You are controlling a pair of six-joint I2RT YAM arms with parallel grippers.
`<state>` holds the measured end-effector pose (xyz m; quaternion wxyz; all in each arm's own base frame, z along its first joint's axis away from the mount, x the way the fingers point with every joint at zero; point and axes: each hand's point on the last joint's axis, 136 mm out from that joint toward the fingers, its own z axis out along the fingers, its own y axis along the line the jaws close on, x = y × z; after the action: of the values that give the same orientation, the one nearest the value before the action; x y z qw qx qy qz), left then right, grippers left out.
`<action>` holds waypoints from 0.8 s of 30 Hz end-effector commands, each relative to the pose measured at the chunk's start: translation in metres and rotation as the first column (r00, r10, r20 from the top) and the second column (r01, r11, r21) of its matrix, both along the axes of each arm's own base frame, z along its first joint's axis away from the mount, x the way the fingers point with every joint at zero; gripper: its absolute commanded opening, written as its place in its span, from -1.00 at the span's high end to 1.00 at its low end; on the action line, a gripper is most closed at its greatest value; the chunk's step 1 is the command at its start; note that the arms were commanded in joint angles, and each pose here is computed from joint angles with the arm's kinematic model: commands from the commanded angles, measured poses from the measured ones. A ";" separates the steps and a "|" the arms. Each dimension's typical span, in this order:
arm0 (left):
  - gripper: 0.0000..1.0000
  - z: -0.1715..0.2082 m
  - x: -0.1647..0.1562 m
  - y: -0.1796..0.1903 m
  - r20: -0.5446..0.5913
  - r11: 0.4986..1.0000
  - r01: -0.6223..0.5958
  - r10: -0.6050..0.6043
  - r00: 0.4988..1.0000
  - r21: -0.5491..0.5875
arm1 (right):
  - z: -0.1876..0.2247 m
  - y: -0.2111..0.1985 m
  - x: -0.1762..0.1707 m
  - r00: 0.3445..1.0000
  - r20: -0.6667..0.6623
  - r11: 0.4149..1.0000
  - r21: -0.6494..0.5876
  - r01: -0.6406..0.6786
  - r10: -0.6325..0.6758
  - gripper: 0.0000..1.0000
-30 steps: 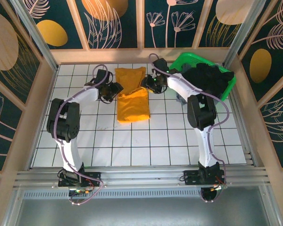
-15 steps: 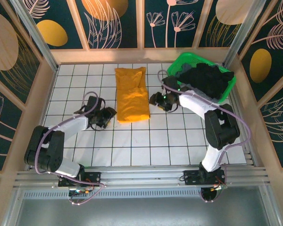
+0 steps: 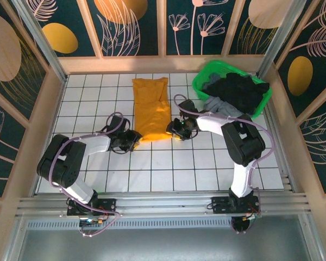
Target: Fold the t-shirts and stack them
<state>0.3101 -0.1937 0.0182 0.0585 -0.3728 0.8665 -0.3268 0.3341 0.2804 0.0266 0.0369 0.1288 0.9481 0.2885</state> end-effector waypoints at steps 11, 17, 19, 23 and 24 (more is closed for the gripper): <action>1.00 0.009 0.014 -0.003 0.064 0.999 0.018 -0.020 0.998 0.035 | 0.005 0.002 0.000 0.998 -0.010 0.998 -0.008 0.068 -0.068 1.00; 1.00 0.012 -0.032 -0.008 0.022 0.991 0.129 -0.128 0.992 -0.022 | 0.003 -0.006 -0.062 0.997 -0.061 0.999 -0.033 -0.040 0.038 1.00; 1.00 0.015 -0.053 -0.010 0.007 0.986 0.158 -0.158 0.987 -0.057 | 0.003 -0.007 -0.089 0.993 -0.095 0.997 -0.022 -0.075 0.073 1.00; 1.00 0.034 -0.091 -0.010 0.018 0.975 0.191 -0.191 0.982 -0.110 | 0.016 -0.013 -0.138 0.985 -0.142 0.996 0.015 -0.092 0.093 1.00; 1.00 0.041 -0.095 -0.008 0.034 0.975 0.189 -0.186 0.982 -0.120 | 0.021 -0.015 -0.143 0.986 -0.144 0.996 0.021 -0.086 0.088 1.00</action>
<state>0.2359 -0.2033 0.0482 0.0326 -0.2946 0.8782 -0.3753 0.2151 0.2736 0.0362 -0.0214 0.0961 0.9536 0.2845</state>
